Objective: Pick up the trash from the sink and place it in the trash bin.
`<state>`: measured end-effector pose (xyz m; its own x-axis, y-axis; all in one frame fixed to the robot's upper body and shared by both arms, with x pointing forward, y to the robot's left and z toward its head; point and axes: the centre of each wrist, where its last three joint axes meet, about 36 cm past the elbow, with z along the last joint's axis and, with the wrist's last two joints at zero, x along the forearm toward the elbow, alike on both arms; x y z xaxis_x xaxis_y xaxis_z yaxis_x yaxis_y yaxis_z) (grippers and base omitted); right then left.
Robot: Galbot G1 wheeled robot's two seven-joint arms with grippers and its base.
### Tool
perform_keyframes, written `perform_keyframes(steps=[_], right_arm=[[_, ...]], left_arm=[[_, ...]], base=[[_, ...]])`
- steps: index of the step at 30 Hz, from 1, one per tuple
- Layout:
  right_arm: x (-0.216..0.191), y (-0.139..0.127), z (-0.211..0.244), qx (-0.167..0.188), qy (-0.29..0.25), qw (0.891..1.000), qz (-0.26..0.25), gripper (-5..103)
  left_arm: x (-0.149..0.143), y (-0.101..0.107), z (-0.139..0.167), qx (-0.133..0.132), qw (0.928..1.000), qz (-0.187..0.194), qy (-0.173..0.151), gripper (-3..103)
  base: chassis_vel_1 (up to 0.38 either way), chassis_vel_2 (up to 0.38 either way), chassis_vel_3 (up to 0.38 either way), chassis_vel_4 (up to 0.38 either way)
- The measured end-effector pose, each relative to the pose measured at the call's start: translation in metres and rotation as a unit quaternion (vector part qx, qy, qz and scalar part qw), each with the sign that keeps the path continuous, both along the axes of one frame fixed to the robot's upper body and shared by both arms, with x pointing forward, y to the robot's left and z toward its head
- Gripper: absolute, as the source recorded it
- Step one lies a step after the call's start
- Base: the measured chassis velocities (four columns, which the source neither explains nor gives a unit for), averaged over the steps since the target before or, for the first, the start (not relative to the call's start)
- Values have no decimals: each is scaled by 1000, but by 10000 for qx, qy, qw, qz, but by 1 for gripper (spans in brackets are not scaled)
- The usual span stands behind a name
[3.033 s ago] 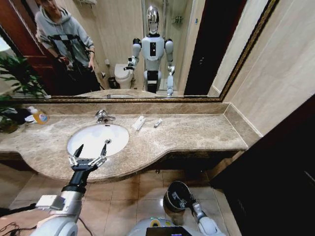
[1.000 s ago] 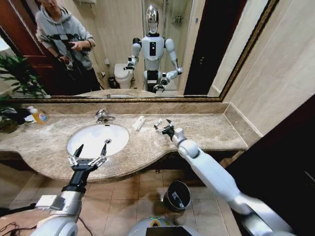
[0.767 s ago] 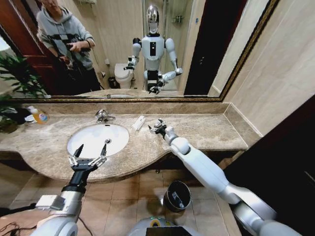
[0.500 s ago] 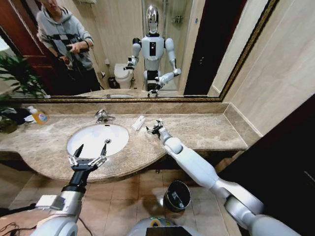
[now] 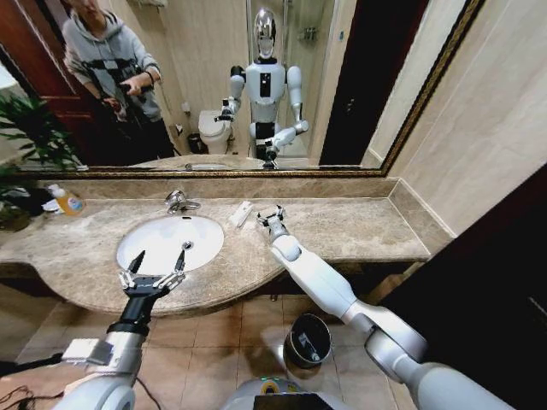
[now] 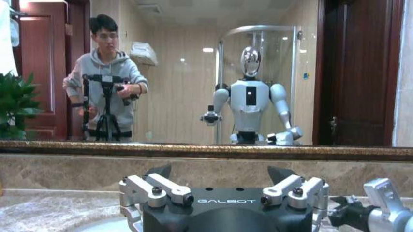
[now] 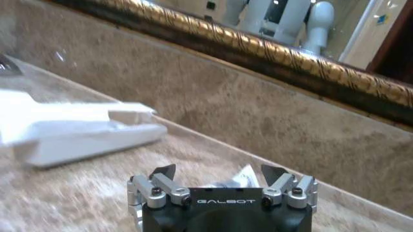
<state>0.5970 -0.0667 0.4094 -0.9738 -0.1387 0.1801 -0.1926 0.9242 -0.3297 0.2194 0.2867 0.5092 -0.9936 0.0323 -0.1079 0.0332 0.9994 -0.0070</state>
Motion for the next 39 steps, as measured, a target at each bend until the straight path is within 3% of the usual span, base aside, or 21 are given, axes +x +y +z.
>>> perform_keyframes(steps=[9, 11, 13, 16, 23, 26, 28, 33, 39], right_arm=[[-4, -19, -6, -138, 153, 9998, -70, 91], [-5, -23, -8, -124, 199, 9997, -81, 81], [-6, -24, -8, -117, 204, 9997, -81, 81], [-6, -26, -10, -57, 220, 9997, -36, 69], [-7, -27, -11, 6, 258, 9997, 28, 54], [-8, -28, -11, 51, 284, 9996, 45, 41], [-8, -28, -11, 56, 289, 9996, 52, 41], [-9, -34, -9, 87, 310, 9995, 73, 19], [-8, -40, -3, 145, 254, 9996, 48, 18]], left_arm=[[0, 0, 0, 0, 10000, 0, 0, 100], [0, 0, 0, 0, 10000, 0, 0, 100], [0, 0, 0, 1, 10000, 0, 0, 100], [0, 0, 0, 0, 10000, -1, 0, 100], [0, 0, 0, 0, 10000, 0, -1, 100], [0, 0, 0, 0, 10000, 0, 0, 100], [0, 0, 0, 0, 10000, 0, 0, 100], [0, 0, 0, 0, 10000, 0, 0, 100], [0, 0, 0, 0, 10000, 0, 0, 100]], base=[[0, 0, 0, 0], [0, 0, 0, 0], [0, 0, 0, 0], [0, 0, 0, 0], [0, 0, 0, 0], [0, 0, 0, 0], [0, 0, 0, 0], [0, 0, 0, 0], [0, 0, 0, 0]])
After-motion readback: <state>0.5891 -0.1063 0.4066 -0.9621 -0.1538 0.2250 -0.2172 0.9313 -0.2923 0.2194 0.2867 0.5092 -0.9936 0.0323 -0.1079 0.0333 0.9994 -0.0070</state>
